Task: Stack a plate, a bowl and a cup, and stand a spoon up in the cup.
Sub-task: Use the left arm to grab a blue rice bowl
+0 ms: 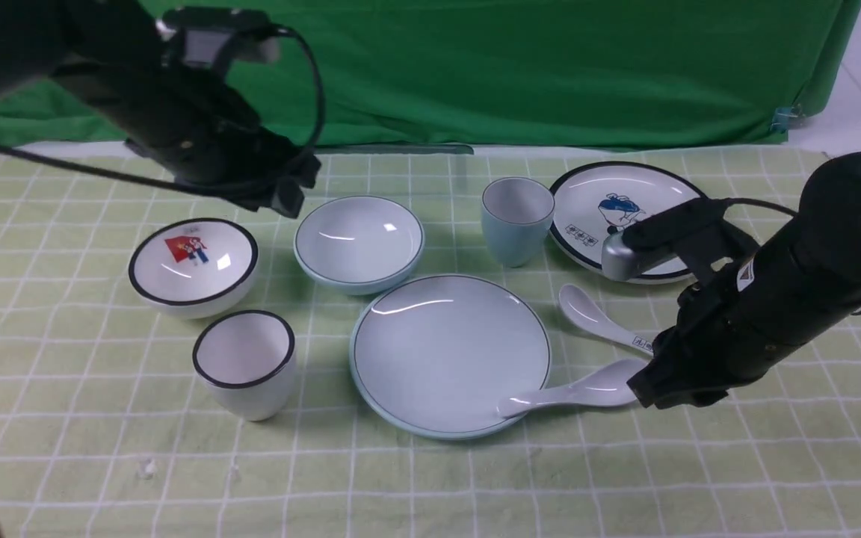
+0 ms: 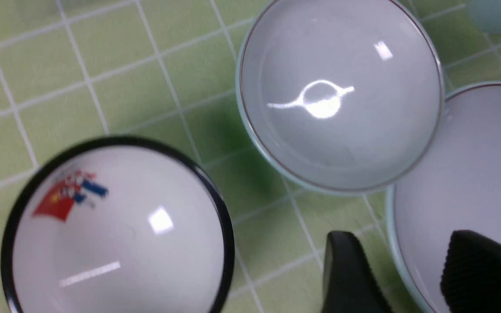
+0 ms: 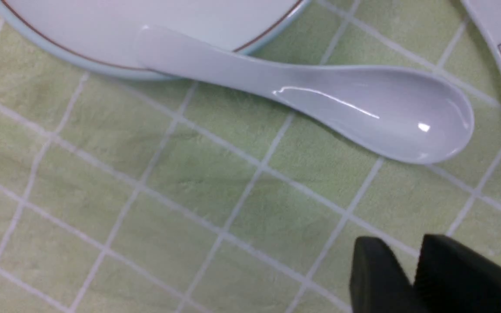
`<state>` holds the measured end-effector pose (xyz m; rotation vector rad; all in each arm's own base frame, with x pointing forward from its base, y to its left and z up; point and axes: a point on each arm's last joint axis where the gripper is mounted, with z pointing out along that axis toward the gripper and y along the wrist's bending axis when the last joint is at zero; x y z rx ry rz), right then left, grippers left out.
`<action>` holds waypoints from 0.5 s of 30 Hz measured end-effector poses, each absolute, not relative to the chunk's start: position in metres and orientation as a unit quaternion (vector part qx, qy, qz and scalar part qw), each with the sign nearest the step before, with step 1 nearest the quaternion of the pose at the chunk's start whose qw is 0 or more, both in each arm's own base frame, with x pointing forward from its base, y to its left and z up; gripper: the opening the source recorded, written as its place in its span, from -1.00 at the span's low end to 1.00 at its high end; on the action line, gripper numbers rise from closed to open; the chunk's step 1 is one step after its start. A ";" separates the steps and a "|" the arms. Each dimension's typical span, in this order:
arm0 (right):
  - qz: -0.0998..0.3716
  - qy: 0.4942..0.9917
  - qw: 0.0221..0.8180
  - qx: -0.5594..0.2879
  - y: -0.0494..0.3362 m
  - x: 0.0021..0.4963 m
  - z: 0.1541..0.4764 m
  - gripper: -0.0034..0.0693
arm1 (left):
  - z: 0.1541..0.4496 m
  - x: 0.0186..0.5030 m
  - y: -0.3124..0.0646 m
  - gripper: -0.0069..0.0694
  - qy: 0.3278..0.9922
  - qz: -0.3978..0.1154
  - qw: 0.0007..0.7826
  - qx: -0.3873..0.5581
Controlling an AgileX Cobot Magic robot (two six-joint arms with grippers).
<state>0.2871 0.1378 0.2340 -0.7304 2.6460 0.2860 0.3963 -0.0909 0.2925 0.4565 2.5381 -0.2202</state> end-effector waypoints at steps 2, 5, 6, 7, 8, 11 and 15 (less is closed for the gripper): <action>0.103 0.940 0.199 -0.258 0.138 0.289 0.235 -0.33 | 0.281 0.414 -0.099 0.28 0.943 -0.059 0.267 0.187; 0.103 0.938 0.212 -0.255 0.139 0.291 0.236 -0.27 | 0.260 0.438 -0.104 0.52 0.947 -0.046 0.260 0.183; 0.103 0.937 0.213 -0.255 0.139 0.291 0.236 -0.26 | 0.253 0.443 -0.105 0.55 0.949 -0.046 0.256 0.177; 0.104 0.937 0.214 -0.255 0.139 0.291 0.236 -0.26 | 0.244 0.451 -0.106 0.58 0.953 -0.047 0.252 0.163; 0.104 0.937 0.215 -0.255 0.139 0.291 0.236 -0.26 | 0.238 0.455 -0.106 0.59 0.955 -0.048 0.249 0.155; 0.105 0.937 0.215 -0.254 0.139 0.291 0.236 -0.25 | 0.219 0.469 -0.107 0.56 0.960 -0.049 0.238 0.141; 0.105 0.937 0.216 -0.254 0.139 0.291 0.236 -0.25 | 0.202 0.478 -0.108 0.37 0.963 -0.049 0.228 0.135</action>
